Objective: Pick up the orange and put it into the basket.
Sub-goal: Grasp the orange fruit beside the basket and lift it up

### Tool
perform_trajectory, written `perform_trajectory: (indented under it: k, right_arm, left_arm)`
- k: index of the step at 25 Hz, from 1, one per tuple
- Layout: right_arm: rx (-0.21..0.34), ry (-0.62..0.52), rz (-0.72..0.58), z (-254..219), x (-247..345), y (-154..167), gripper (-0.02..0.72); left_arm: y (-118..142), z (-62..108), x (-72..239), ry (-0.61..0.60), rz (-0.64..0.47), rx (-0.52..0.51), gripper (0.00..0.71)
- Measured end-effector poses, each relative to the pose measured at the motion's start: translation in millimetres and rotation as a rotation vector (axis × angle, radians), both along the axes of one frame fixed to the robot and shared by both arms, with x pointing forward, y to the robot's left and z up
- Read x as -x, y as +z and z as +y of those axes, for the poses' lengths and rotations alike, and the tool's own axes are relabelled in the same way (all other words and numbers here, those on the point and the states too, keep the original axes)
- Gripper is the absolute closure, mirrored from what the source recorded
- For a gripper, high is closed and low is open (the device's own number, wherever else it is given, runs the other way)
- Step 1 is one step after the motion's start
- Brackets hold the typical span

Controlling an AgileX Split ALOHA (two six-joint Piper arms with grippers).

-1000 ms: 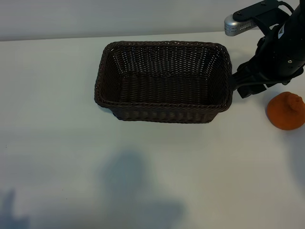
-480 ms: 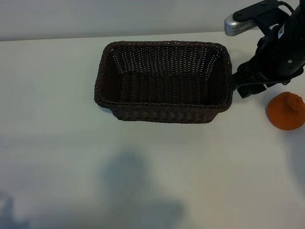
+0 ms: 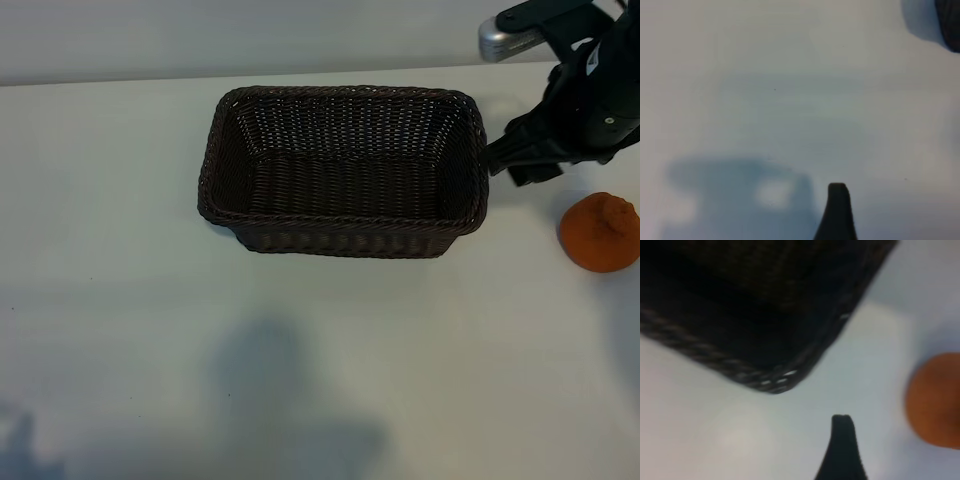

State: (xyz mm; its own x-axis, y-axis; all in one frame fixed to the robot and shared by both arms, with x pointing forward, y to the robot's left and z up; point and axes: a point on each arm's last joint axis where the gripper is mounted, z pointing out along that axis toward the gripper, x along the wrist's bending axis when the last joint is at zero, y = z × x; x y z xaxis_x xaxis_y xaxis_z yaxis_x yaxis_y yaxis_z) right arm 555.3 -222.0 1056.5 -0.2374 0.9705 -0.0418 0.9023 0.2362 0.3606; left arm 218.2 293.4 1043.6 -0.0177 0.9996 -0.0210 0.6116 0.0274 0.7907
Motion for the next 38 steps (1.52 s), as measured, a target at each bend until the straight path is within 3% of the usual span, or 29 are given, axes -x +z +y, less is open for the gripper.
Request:
perform_trajectory:
  k: [3,5,11,18,26,38]
  right_arm:
    - [0.060,-0.037,-0.025,-8.2,-2.6,0.7,0.168]
    - [0.069,-0.080,-0.037,-16.6,-5.1,1.1,0.168]
    - [0.053,-0.250,-0.052,-64.2,-14.5,-0.6,0.166]
    - [-0.006,-0.385,0.042,-112.4,-23.6,-26.7,0.136]
    - [-0.044,-0.398,0.170,-117.4,-37.8,-71.8,0.132]
    - [-0.036,-0.399,0.259,-118.8,-49.7,-118.6,0.132]
  left_arm:
    - [0.0,-0.4,0.0,-0.005,0.000,0.000,0.115]
    - [0.0,0.3,0.0,0.000,0.000,-0.006,0.115]
    - [-0.3,1.2,0.0,0.003,0.002,-0.017,0.116]
    - [-4.0,1.9,-7.1,0.007,-0.032,-0.018,0.116]
    - [-3.4,2.0,-7.5,0.007,-0.040,-0.018,0.116]
    - [-3.4,2.0,-7.5,0.007,-0.040,-0.018,0.116]
